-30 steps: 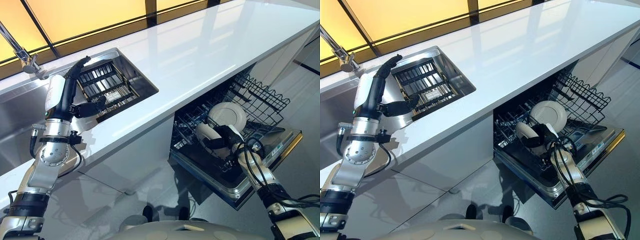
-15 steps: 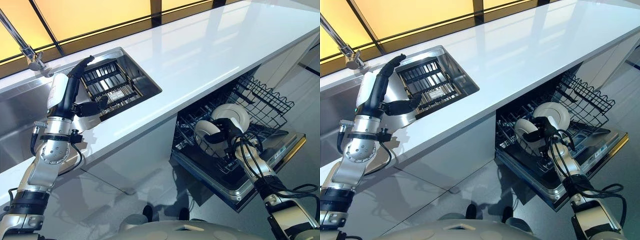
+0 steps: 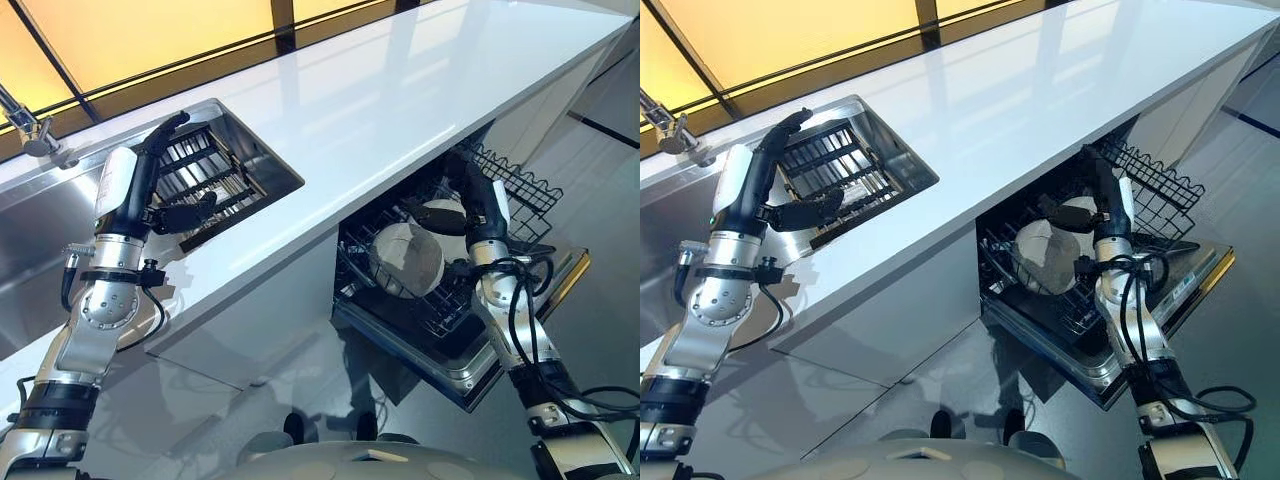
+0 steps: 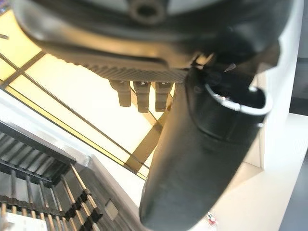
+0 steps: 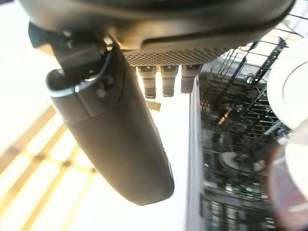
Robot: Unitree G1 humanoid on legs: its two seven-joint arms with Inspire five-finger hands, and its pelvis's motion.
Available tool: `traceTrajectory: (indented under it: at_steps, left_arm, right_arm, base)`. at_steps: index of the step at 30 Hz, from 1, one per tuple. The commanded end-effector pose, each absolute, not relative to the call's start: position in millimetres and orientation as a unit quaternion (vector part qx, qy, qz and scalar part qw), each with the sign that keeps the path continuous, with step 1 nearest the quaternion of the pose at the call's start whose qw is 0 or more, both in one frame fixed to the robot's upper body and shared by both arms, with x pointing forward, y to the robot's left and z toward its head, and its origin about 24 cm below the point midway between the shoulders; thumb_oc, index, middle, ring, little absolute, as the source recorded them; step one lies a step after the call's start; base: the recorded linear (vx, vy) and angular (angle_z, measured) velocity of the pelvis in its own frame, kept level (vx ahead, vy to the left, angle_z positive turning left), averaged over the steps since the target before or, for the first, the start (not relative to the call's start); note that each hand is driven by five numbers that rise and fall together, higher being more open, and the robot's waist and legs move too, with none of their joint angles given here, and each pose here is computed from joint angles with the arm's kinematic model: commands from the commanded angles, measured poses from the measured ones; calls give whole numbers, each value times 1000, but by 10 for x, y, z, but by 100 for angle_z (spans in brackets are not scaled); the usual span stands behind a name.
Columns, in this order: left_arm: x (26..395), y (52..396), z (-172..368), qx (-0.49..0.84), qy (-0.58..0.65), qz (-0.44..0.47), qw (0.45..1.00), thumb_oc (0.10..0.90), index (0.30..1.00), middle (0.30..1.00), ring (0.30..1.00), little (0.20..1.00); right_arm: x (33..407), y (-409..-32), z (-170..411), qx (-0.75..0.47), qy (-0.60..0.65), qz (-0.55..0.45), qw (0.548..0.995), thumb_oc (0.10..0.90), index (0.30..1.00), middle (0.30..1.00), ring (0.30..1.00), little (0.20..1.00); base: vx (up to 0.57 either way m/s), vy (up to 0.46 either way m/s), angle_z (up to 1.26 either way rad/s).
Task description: Pick up plates and place into dishwasher.
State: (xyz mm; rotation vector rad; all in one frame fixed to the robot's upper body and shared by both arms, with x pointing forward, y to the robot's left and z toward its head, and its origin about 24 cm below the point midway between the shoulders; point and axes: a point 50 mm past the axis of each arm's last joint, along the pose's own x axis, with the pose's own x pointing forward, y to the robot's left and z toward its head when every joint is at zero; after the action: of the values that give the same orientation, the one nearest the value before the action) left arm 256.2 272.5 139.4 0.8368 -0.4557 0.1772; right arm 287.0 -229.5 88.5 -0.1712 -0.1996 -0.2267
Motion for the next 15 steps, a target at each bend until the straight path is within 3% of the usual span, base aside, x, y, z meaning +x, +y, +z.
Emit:
traceTrajectory:
  at_steps: [1,7,15]
  left_arm:
    - [2537,2746,1687,385,-307,117,862,800,900,900,900,900]
    - [2525,2805,1694,379,-309,132,862,800,900,900,900,900]
    - [2563,2808,1728,380,-315,141,858,800,900,900,900,900]
  right_arm:
    - [2738,-2441,1490,-38,-272,-158,949,800,900,900,900,900]
    - [2654,-2817,1276,-18,-215,-278,936,800,900,900,900,900]
    - [2662,-3008,898,102,-131,-302,939,800,900,900,900,900]
  base:
    - [-48,-21,-17]
    - [-40,-17,-13]
    - [-1,-28,-3]
